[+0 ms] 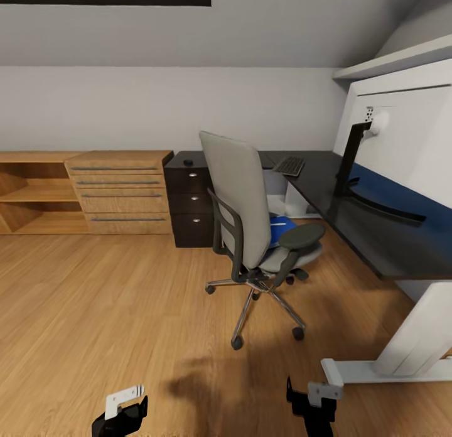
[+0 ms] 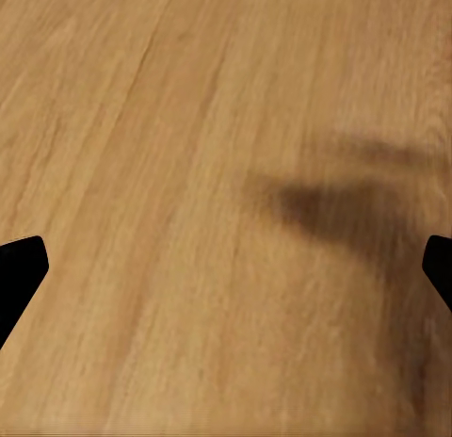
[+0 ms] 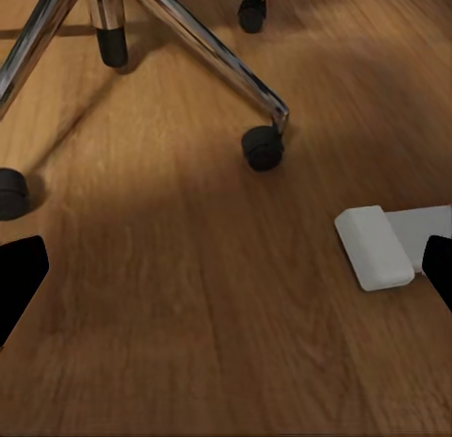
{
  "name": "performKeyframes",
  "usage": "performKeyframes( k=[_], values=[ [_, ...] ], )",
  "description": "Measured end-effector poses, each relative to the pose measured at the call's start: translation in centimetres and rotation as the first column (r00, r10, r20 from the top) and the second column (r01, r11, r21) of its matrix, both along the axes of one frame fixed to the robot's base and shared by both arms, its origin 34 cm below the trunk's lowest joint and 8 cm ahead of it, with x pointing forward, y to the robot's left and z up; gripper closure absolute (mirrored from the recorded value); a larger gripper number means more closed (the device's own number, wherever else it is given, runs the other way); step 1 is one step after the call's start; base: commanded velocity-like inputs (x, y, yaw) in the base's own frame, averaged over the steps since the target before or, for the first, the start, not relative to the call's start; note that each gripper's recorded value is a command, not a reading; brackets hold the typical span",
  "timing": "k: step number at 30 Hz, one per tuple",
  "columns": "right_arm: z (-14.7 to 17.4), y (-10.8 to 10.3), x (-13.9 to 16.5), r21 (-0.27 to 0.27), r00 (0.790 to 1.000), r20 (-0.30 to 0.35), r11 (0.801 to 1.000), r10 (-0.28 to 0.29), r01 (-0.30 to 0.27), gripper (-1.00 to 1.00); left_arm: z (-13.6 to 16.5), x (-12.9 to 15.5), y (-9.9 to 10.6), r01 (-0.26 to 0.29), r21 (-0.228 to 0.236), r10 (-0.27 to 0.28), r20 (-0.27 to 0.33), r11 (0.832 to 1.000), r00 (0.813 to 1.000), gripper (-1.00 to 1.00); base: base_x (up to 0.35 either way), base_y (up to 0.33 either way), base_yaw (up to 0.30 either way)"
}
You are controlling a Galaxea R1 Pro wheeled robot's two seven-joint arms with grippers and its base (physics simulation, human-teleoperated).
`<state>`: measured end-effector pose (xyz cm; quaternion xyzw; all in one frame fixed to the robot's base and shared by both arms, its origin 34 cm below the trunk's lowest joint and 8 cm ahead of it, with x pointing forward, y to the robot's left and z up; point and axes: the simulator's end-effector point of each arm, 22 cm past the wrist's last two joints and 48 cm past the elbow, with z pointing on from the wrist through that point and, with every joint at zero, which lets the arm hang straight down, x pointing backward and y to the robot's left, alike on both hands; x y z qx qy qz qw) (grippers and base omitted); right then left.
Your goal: In the bedroom, organize the workspace by keeping the computer under the desk, ensuring the monitor is on the desk, placing the keyboard on the desk next to the monitor, placing the mouse on the desk next to the keyboard, moving the folder from the swivel chair onto the desk next to the mouse, stacking the notebook on top of the folder with the pen on top of the notebook, and positioning the swivel chair next to the desk.
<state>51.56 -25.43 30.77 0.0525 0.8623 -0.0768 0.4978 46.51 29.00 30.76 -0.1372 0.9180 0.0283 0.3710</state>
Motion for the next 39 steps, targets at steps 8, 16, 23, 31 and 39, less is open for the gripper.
performKeyframes(
  k=[8,16,23,31,39],
  values=[
    [-1.5,0.0,-0.7,0.000,0.999,-0.034,1.000,0.000,0.000,-1.00,-1.3,-0.7,0.0,0.000,0.000,0.000,-0.032,1.000,0.999,-1.00,0.000,0.000,0.000],
    [-3.0,0.0,-1.4,0.001,0.998,-0.067,1.000,0.001,-0.001,-1.00,-2.6,-1.4,0.0,0.000,0.000,0.000,-0.064,1.000,0.998,-1.00,0.000,0.000,0.000],
    [-4.3,0.1,-2.1,0.001,0.995,-0.095,1.000,0.003,-0.003,-1.00,-3.7,-2.0,0.0,0.000,0.000,0.000,-0.093,1.000,0.996,-1.00,0.000,0.000,0.000],
    [-5.7,0.0,-2.9,0.000,0.992,-0.127,1.000,0.004,-0.004,-1.00,-5.0,-2.8,0.0,0.000,0.000,0.000,-0.125,1.000,0.992,-1.00,0.000,0.000,0.000],
    [-5.4,-0.2,-2.7,-0.002,0.995,-0.101,1.000,-0.003,0.003,-1.00,-5.1,-2.8,-0.2,0.005,-0.004,-0.006,-0.125,1.000,0.992,-1.00,0.000,0.000,0.000]
  ],
)
